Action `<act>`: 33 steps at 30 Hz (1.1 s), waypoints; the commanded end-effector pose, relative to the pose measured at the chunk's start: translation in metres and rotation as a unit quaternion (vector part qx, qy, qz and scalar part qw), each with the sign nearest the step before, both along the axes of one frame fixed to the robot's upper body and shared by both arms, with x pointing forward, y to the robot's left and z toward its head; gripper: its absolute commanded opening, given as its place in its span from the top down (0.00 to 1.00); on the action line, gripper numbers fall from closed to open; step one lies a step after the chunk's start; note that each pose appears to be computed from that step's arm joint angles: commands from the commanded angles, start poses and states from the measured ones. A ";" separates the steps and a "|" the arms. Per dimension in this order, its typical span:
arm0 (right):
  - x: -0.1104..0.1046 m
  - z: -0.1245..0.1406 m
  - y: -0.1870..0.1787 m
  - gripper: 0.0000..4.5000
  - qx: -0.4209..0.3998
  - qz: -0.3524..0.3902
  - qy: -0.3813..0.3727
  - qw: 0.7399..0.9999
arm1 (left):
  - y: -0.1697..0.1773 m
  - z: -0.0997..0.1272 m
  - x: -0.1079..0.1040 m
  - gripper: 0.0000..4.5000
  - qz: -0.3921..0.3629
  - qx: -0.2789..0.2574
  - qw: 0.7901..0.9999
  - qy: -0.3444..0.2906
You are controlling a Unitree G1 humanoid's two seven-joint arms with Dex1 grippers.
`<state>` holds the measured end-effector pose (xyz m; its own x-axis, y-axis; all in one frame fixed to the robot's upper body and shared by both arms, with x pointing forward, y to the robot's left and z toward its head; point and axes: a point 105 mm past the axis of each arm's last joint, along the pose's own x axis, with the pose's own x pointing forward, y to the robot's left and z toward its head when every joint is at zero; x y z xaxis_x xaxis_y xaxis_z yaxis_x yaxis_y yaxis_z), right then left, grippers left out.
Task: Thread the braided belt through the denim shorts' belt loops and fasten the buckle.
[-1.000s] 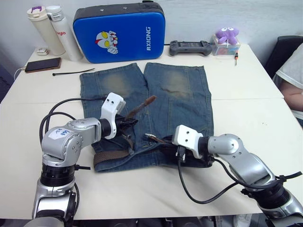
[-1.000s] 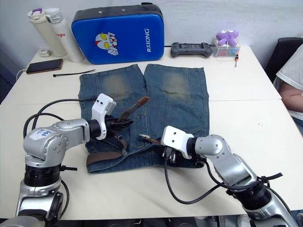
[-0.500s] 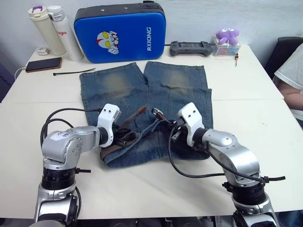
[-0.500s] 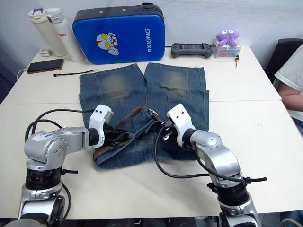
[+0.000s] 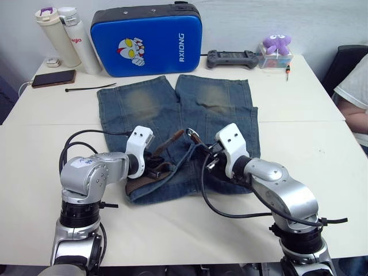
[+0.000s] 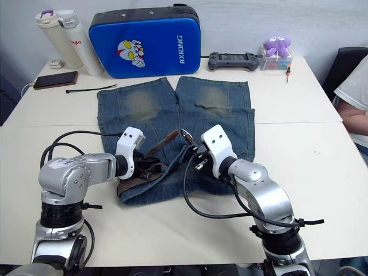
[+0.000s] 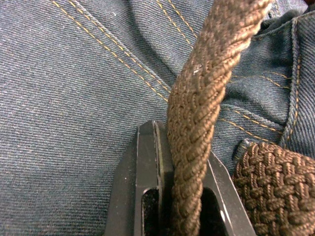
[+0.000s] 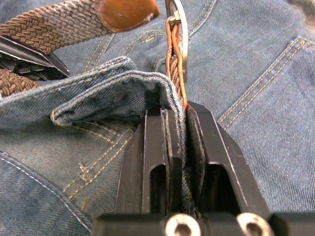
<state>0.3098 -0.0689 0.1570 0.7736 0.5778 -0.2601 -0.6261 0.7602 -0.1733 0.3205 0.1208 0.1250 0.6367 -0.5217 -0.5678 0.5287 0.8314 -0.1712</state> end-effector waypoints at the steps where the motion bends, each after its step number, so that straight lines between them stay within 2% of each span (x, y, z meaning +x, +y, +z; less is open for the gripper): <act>1: -0.002 0.019 0.004 1.00 0.007 0.004 -0.050 0.999 | -0.007 -0.001 -0.002 1.00 -0.027 0.008 1.000 0.000; 13: -0.002 0.026 0.009 1.00 -0.005 0.006 -0.093 0.996 | -0.009 -0.001 0.001 1.00 -0.035 0.014 0.999 -0.001; 30: -0.013 0.018 0.018 1.00 -0.017 0.060 -0.062 0.996 | -0.015 0.003 0.006 1.00 -0.031 -0.001 1.000 -0.006; 33: -0.017 0.016 0.022 1.00 -0.027 0.098 -0.052 0.993 | -0.025 0.004 0.005 1.00 -0.048 -0.003 0.999 -0.009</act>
